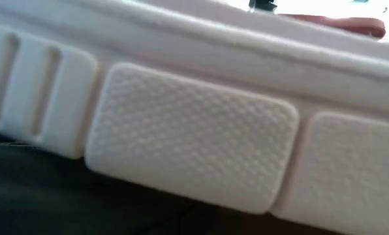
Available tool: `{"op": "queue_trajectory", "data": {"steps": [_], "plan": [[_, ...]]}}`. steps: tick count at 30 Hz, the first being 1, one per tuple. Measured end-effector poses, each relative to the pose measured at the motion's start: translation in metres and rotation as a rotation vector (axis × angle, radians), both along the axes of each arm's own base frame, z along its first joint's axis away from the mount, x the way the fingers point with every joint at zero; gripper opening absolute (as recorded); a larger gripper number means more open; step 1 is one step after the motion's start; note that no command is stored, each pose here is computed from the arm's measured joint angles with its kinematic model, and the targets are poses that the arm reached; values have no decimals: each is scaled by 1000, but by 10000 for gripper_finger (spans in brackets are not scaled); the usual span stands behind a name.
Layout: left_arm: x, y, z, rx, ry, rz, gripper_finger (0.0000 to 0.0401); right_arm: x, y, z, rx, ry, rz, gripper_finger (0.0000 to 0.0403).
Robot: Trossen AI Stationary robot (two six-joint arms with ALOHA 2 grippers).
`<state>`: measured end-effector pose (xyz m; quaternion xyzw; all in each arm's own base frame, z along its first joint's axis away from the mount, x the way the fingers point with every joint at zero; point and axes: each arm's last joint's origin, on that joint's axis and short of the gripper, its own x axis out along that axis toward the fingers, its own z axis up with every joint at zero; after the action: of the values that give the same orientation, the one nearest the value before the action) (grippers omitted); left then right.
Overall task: Pick and place slides into bin
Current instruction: Put the black slipper into the red bin
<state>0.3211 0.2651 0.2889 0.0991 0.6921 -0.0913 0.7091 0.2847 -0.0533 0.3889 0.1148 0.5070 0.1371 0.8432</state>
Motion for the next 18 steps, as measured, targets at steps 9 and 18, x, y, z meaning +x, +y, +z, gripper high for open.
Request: {"op": "queue_trajectory", "data": {"steps": [9,18], "plan": [[10,-9,-8,89,110,-52,185,0,-3,-1,-97,19,-44,199],[27,-32,-6,119,116,-110,250,-3,-16,-1,-109,12,-65,199]]}}
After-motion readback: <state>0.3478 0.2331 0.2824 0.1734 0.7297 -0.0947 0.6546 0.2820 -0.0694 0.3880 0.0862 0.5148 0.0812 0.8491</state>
